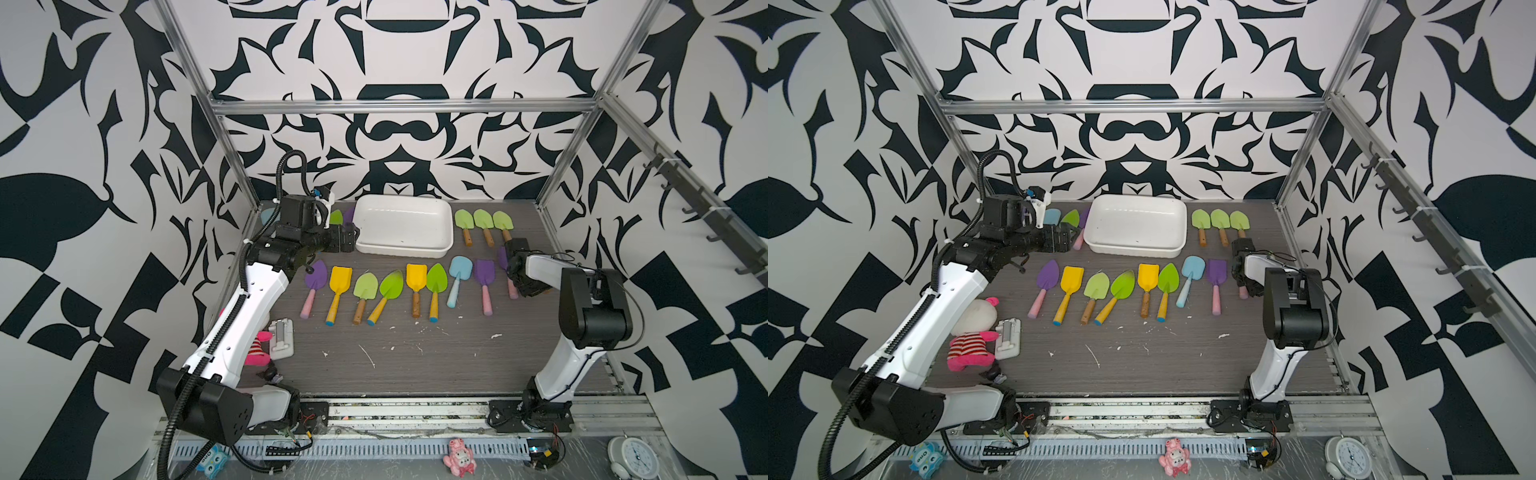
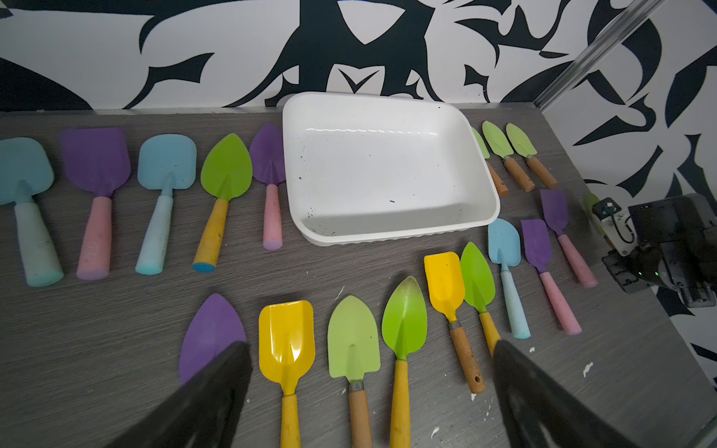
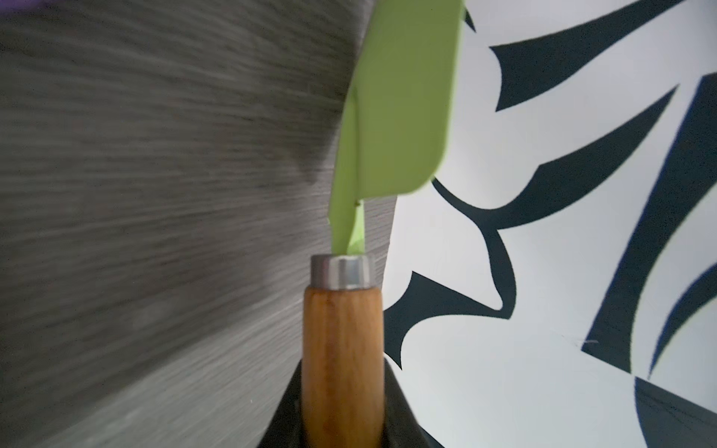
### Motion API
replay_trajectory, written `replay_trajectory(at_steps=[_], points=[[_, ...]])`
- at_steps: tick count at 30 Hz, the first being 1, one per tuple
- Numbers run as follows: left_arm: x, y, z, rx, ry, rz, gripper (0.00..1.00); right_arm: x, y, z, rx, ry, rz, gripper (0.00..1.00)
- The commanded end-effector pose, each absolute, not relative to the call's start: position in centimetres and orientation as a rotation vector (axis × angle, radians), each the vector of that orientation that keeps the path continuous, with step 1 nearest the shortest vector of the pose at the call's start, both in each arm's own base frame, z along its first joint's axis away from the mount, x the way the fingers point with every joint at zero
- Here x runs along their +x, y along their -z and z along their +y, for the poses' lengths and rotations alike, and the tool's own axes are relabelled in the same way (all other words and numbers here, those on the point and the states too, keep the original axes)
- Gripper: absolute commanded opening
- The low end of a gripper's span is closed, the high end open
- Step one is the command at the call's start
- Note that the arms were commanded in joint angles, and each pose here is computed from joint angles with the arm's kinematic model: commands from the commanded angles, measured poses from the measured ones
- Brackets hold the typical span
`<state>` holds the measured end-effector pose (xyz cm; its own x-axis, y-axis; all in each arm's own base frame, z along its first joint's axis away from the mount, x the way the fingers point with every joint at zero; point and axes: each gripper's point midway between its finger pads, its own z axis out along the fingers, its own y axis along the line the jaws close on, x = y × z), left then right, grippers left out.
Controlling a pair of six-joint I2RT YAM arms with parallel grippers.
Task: Take the shovel out of the storage box
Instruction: Place the shovel at the center of the board.
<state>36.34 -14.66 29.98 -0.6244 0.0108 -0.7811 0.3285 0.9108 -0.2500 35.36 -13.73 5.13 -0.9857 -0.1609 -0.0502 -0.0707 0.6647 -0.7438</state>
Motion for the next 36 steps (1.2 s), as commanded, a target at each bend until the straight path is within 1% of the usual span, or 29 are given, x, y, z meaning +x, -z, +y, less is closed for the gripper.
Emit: replay_trajectory(at_steps=[1, 6, 10, 14, 21, 23, 24, 30, 36], points=[[35.6, -30.8, -14.3, 0.255, 0.448, 2.199, 0.99, 37.9, -6.9, -14.0, -0.154, 1.231, 2.687, 0.12], [35.8, -30.4, -14.3, 0.253, 0.448, 2.194, 0.99, 37.9, -5.6, -13.8, -0.153, 1.179, 2.739, 0.29], [35.9, -30.7, -14.3, 0.257, 0.439, 2.186, 0.99, 37.2, -4.6, -13.5, -0.156, 1.147, 2.794, 0.39], [35.9, -30.9, -14.3, 0.258, 0.440, 2.183, 0.99, 36.7, -4.5, -13.1, -0.135, 1.108, 2.809, 0.43], [35.9, -30.9, -14.3, 0.255, 0.445, 2.178, 0.99, 35.9, -5.7, -12.9, -0.091, 1.087, 2.809, 0.44], [35.9, -30.8, -14.4, 0.255, 0.447, 2.180, 0.99, 35.5, -6.2, -13.0, -0.068, 1.092, 2.809, 0.47], [35.3, -32.0, -14.1, 0.254, 0.449, 2.147, 0.99, 35.3, -6.5, -13.0, -0.054, 1.092, 2.808, 0.48], [34.9, -32.6, -13.9, 0.252, 0.443, 2.127, 0.99, 34.3, -9.5, -12.7, 0.058, 1.042, 2.765, 0.58], [34.3, -33.8, -13.3, 0.227, 0.438, 2.077, 0.99, 33.0, -14.5, -12.1, 0.227, 0.931, 2.683, 0.66]])
